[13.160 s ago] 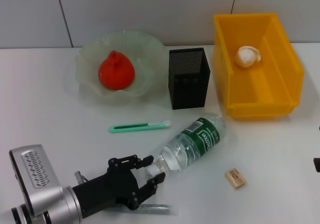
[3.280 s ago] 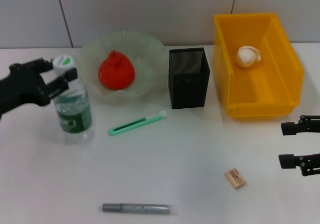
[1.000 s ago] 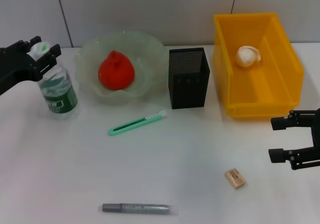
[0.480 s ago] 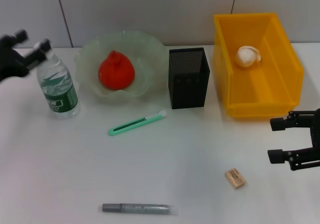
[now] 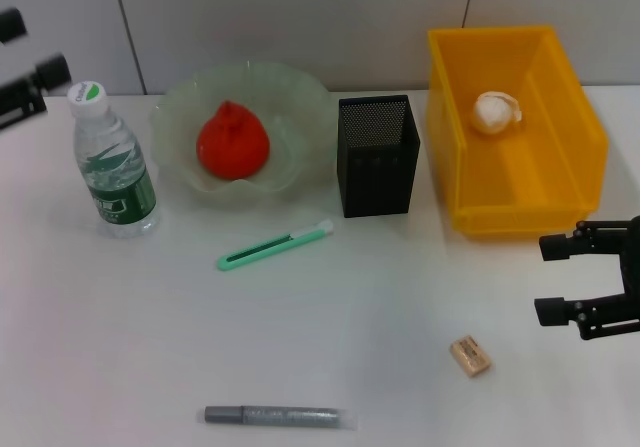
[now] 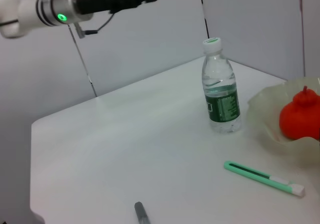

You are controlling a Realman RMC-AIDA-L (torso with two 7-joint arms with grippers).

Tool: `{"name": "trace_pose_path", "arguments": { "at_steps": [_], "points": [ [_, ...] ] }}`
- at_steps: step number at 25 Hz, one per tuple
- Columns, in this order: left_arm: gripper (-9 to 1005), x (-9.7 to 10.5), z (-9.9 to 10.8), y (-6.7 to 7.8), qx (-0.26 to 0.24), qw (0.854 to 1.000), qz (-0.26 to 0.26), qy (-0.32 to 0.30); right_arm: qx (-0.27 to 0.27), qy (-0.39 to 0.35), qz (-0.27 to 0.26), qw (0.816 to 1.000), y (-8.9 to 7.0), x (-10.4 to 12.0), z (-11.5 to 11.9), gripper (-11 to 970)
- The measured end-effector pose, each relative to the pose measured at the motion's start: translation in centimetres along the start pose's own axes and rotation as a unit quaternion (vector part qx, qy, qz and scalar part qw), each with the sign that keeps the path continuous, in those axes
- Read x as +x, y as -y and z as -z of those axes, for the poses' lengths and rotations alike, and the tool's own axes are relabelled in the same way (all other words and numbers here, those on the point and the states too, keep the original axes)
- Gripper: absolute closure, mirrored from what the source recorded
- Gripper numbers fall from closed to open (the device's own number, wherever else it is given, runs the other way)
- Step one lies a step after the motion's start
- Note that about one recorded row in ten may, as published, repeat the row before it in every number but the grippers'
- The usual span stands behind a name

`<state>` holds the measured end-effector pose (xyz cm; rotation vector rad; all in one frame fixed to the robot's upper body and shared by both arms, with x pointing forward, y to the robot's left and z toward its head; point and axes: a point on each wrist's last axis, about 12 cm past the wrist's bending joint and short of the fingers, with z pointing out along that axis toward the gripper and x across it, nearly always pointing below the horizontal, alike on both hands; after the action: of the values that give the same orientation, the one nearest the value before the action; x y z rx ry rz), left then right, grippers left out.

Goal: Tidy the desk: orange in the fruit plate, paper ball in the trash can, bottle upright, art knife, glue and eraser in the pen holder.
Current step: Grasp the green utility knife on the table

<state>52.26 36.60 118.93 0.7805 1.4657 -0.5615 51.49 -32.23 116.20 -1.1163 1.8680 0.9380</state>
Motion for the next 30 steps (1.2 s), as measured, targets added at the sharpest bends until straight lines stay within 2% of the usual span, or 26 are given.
{"name": "trace_pose_path", "arguments": {
  "at_steps": [3, 4, 5, 6, 8, 11, 12, 16, 18, 20, 21, 22, 23, 24, 28, 30],
  "points": [
    [305, -1.2, -0.4, 0.9, 0.043, 0.998, -0.012, -0.052, 0.0, 0.0, 0.0, 1.0, 0.0, -0.1, 0.0, 165],
    [305, -1.8, -1.4, 1.5, 0.069, 0.992, -0.015, -0.109, -0.001, 0.0, -0.001, 1.0, 0.0, -0.1, 0.0, 165],
    [305, -1.8, -1.4, 1.5, 0.069, 0.992, -0.015, -0.109, -0.001, 0.0, -0.001, 1.0, 0.0, -0.1, 0.0, 165],
    [305, -2.1, -2.4, 2.0, 0.086, 0.984, -0.017, -0.157, -0.004, 0.0, -0.001, 1.0, -0.1, -0.1, 0.0, 165],
    [306, -2.3, -3.5, 2.5, 0.098, 0.975, -0.023, -0.196, -0.004, 0.0, -0.002, 1.0, -0.1, -0.1, 0.0, 166],
    [306, -2.5, -6.5, 3.2, 0.117, 0.955, -0.032, -0.27, -0.005, -0.004, -0.007, 1.0, -0.2, 0.2, 0.1, 166],
    [306, -2.5, -6.5, 3.2, 0.117, 0.955, -0.032, -0.27, -0.005, -0.004, -0.007, 1.0, -0.2, 0.2, 0.1, 167],
    [307, -2.5, -9.0, 3.3, 0.114, 0.939, -0.033, -0.322, 0.006, -0.016, -0.013, 1.0, -0.7, 0.8, 1.1, 167],
    [309, -2.2, -10.5, 3.6, 0.111, 0.93, -0.034, -0.349, 0.009, -0.017, -0.013, 1.0, -0.8, 0.9, 1.4, 168],
    [310, -1.4, -12.5, 4.1, 0.113, 0.913, -0.037, -0.39, 0.018, -0.021, -0.017, 0.999, -1.1, 1.4, 2.0, 168],
    [311, -1.4, -12.5, 4.1, 0.113, 0.913, -0.037, -0.39, 0.02, -0.022, -0.018, 0.999, -1.2, 1.5, 2.2, 168],
    [312, -0.8, -13.5, 4.4, 0.117, 0.904, -0.039, -0.41, 0.022, -0.022, -0.019, 0.999, -1.2, 1.6, 2.2, 169],
    [312, -0.8, -13.5, 4.4, 0.117, 0.904, -0.039, -0.41, 0.022, -0.022, -0.019, 0.999, -1.2, 1.6, 2.2, 169],
    [313, -0.3, -14.7, 4.6, 0.122, 0.897, -0.037, -0.423, 0.023, -0.022, -0.021, 0.999, -1.3, 1.7, 2.3, 169],
    [314, 0.4, -16.0, 4.6, 0.122, 0.888, -0.034, -0.441, 0.022, -0.023, -0.023, 0.999, -1.4, 1.9, 2.3, 170],
    [315, 1.5, -17.4, 4.6, 0.126, 0.873, -0.034, -0.471, 0.02, -0.024, -0.023, 0.999, -1.4, 1.9, 2.2, 170]
  ]
}}
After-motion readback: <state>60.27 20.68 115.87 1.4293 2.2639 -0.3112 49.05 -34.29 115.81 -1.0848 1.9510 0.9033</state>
